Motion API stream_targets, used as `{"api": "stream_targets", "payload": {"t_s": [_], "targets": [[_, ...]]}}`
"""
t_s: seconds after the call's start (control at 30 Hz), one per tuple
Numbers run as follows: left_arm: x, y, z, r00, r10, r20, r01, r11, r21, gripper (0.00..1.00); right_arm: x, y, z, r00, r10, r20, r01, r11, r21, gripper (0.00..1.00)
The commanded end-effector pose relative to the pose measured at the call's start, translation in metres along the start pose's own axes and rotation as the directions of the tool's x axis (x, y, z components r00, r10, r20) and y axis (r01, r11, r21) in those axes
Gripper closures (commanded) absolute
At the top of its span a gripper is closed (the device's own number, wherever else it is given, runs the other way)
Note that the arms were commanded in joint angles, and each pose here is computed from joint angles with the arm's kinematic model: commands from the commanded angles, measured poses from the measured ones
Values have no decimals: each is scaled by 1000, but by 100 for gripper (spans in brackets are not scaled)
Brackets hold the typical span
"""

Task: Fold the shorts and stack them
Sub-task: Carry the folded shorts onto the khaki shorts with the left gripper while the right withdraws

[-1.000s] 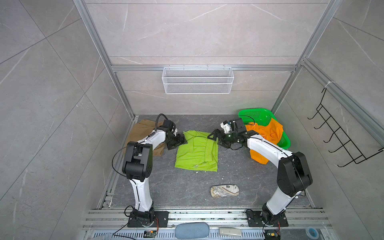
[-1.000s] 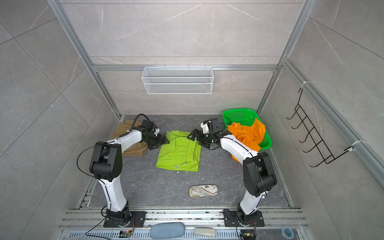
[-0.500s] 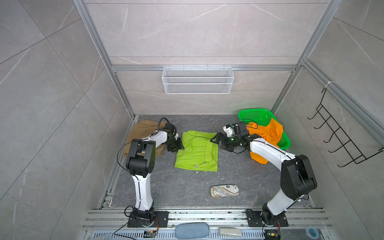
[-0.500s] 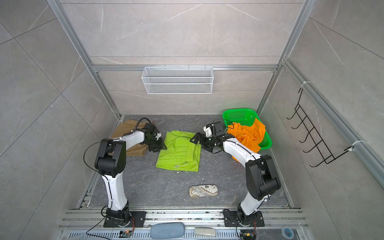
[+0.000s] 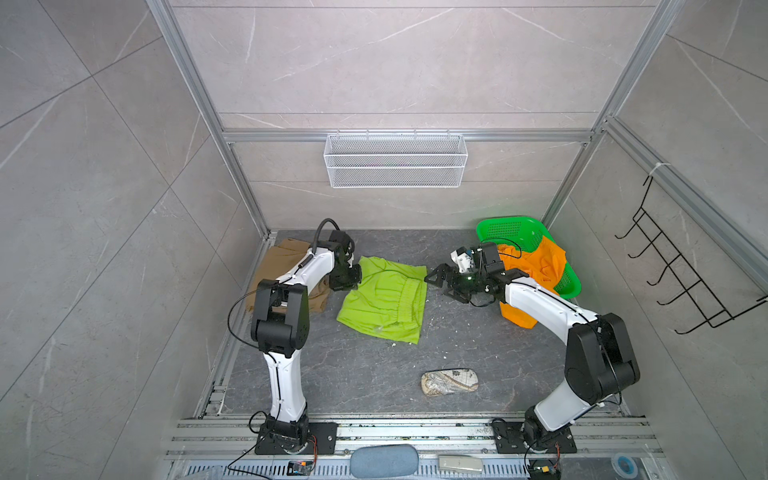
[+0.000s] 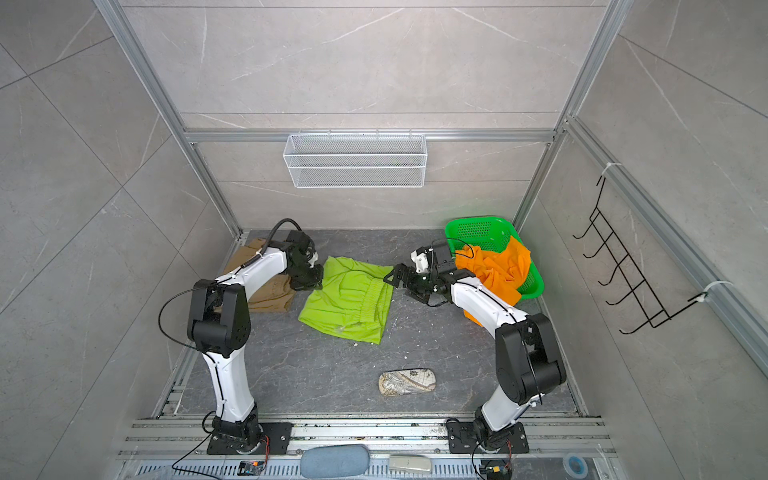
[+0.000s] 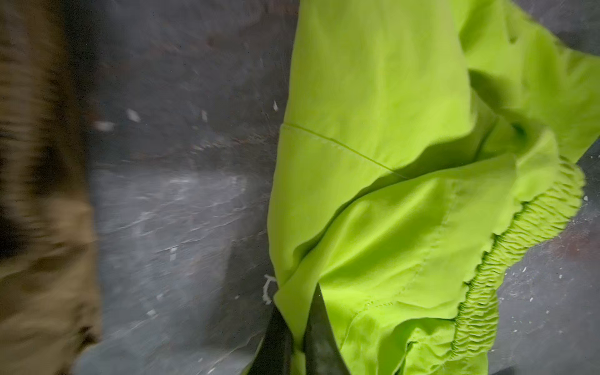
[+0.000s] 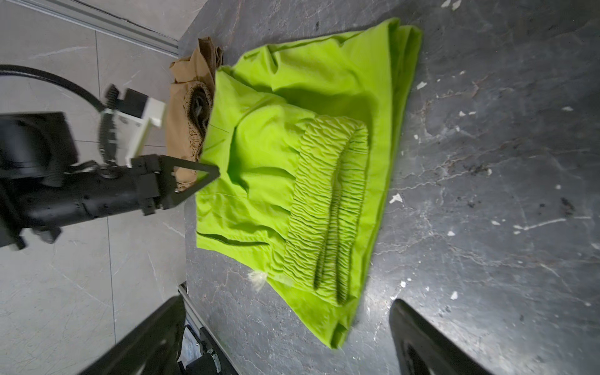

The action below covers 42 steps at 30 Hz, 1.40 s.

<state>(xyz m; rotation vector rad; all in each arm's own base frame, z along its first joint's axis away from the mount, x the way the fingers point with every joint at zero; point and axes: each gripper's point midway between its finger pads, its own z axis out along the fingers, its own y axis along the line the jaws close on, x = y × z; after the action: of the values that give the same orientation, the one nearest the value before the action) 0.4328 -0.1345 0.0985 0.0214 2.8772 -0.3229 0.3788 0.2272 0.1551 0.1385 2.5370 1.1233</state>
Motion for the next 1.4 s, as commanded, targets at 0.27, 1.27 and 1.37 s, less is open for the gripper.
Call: {"api": "stream_targets", "payload": {"t_s": [0.27, 1.27, 1.37], "targets": [[-38, 55, -131, 973, 203, 114, -122, 861, -494, 100, -1, 5, 4, 1000, -1, 2, 1, 999, -47, 1], [-79, 46, -213, 905, 277, 322, -89, 865, -494, 100, 0, 4, 15, 1000, 8, -20, -10, 995, -95, 1], [-82, 59, -208, 910, 273, 314, -98, 874, -475, 100, 1, 4, 15, 1000, 10, -21, -12, 995, -96, 1]]}}
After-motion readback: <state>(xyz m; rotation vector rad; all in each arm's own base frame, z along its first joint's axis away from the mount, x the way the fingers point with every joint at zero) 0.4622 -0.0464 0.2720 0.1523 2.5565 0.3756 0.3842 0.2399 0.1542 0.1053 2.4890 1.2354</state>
